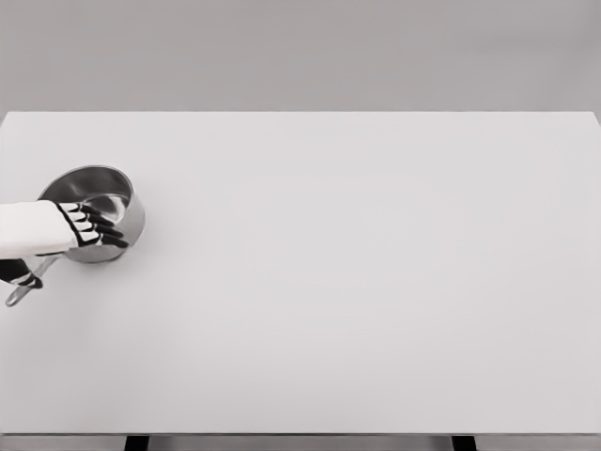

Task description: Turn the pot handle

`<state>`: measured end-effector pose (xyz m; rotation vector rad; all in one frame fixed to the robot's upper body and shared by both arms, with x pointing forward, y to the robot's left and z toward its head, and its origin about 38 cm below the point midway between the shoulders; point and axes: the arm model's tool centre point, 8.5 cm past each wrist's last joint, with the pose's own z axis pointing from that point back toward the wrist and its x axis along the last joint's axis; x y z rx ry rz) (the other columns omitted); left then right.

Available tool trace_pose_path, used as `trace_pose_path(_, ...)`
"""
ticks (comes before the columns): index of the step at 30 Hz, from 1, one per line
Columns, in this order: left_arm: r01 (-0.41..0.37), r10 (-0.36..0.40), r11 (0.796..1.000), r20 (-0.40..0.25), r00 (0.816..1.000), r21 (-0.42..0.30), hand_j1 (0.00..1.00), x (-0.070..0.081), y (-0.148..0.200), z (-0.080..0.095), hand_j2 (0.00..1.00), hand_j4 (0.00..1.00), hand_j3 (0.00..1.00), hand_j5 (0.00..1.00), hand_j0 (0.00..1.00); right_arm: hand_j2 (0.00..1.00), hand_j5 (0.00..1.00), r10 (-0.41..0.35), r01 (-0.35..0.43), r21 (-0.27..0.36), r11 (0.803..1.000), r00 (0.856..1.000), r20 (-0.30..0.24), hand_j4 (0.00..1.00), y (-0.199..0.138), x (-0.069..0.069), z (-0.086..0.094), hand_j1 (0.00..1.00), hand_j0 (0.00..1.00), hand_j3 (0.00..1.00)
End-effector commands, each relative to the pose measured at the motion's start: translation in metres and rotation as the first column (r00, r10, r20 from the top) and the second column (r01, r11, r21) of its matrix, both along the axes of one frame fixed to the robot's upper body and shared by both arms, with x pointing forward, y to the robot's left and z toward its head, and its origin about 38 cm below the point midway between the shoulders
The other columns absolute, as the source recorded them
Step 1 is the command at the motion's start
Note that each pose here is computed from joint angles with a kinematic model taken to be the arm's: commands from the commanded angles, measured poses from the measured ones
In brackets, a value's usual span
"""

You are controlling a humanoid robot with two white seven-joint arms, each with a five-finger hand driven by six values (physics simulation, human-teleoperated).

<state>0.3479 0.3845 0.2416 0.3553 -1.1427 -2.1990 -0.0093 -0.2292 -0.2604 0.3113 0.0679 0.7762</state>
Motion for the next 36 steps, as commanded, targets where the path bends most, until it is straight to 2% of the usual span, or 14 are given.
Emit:
trace_pose_path(1, -0.037, 0.037, 0.999, -0.007, 0.999, 0.003, 1.00, 0.003, 0.011, -0.001, 1.00, 1.00, 1.00, 1.00, 1.00, 1.00, 1.00, 0.000, 0.000, 0.000, 1.000, 1.000, 0.001, 1.00, 0.000, 0.000, 0.000, 1.00, 1.00, 1.00)
trace_pose_path(19, -0.224, 0.224, 0.974, -0.013, 0.974, -0.001, 1.00, 0.019, 0.067, -0.006, 1.00, 1.00, 1.00, 1.00, 1.00, 1.00, 1.00, 0.000, 0.000, 0.000, 1.000, 1.000, -0.001, 1.00, 0.000, 0.000, 0.000, 1.00, 1.00, 1.00)
trace_pose_path(23, -0.229, 0.229, 0.973, -0.012, 0.973, -0.002, 1.00, 0.020, 0.068, -0.006, 1.00, 1.00, 1.00, 1.00, 1.00, 1.00, 1.00, 0.000, 0.000, 0.001, 1.000, 1.000, 0.000, 1.00, 0.000, 0.000, 0.000, 1.00, 1.00, 1.00)
trace_pose_path(29, -0.252, 0.252, 0.967, -0.002, 0.968, -0.041, 1.00, 0.030, 0.069, -0.008, 1.00, 1.00, 1.00, 1.00, 1.00, 1.00, 1.00, 0.000, 0.000, 0.001, 1.000, 1.000, 0.000, 1.00, 0.000, 0.000, 0.000, 1.00, 1.00, 1.00)
trace_pose_path(36, -0.299, 0.299, 0.953, 0.001, 0.954, -0.058, 1.00, 0.044, 0.075, -0.020, 1.00, 1.00, 1.00, 1.00, 1.00, 1.00, 1.00, 0.000, 0.000, 0.001, 1.000, 1.000, 0.000, 1.00, 0.000, 0.000, 0.000, 1.00, 1.00, 1.00)
